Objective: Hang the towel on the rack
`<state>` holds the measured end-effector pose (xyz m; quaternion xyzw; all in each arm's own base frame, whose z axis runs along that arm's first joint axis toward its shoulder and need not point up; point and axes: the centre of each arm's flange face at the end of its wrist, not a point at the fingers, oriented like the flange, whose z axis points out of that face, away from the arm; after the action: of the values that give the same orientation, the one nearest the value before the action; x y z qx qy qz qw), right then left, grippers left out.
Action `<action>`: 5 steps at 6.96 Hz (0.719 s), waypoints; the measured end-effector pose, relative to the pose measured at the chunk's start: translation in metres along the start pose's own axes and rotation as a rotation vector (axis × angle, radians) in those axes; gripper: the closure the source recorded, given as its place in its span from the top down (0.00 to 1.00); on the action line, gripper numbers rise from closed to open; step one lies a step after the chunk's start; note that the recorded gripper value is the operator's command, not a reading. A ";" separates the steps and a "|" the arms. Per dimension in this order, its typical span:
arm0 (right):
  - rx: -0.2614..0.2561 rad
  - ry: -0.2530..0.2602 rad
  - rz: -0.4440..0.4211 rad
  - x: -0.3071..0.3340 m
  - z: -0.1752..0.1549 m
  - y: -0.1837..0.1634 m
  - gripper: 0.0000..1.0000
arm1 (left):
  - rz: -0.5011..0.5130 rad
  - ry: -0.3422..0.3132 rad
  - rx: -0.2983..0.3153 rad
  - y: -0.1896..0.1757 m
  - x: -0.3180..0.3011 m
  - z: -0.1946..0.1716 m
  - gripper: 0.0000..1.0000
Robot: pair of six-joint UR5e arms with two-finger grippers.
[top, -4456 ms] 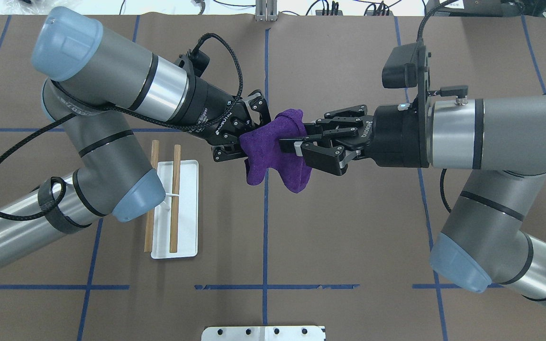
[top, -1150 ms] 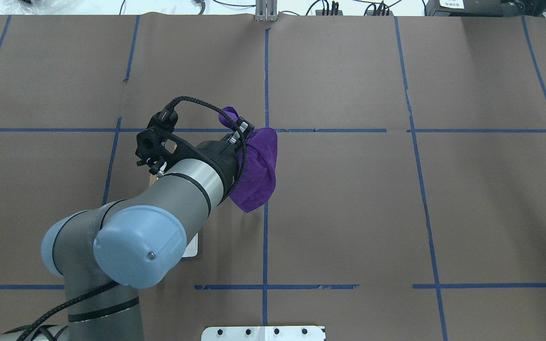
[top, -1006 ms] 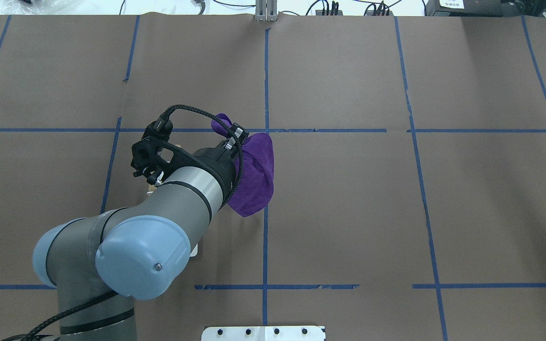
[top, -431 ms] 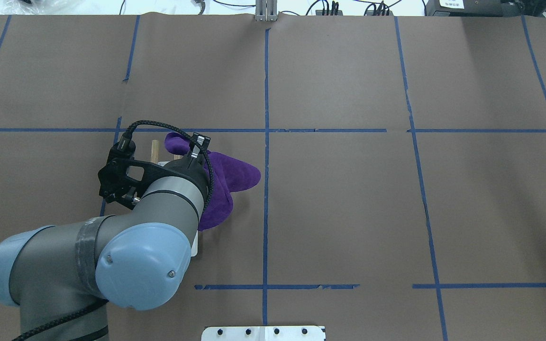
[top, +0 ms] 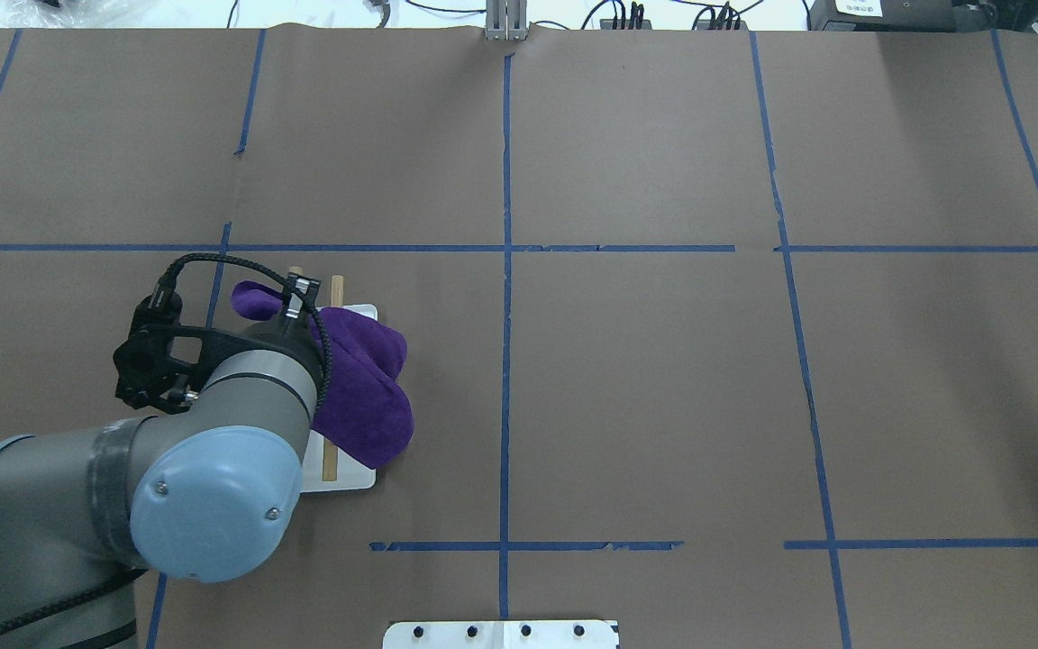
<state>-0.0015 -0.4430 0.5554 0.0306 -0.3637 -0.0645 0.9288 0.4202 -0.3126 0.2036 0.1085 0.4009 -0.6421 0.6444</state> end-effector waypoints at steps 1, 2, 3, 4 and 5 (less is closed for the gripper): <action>-0.004 -0.006 0.005 0.002 0.003 -0.001 1.00 | 0.014 -0.016 0.038 -0.018 -0.013 0.012 0.00; -0.007 -0.005 0.008 0.003 0.004 -0.002 1.00 | 0.029 -0.030 0.077 -0.035 -0.024 0.025 0.00; -0.011 -0.001 0.011 0.005 0.007 -0.003 1.00 | 0.044 -0.044 0.110 -0.047 -0.034 0.035 0.00; -0.014 0.002 0.013 0.006 0.008 -0.004 1.00 | 0.058 -0.055 0.131 -0.054 -0.043 0.043 0.00; -0.014 0.005 0.013 0.007 0.009 -0.004 1.00 | 0.068 -0.063 0.141 -0.057 -0.047 0.047 0.94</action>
<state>-0.0031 -0.4478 0.5657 0.0219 -0.3610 -0.0612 0.9303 0.3923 -0.3169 0.2868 0.1468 0.3302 -0.6496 0.6689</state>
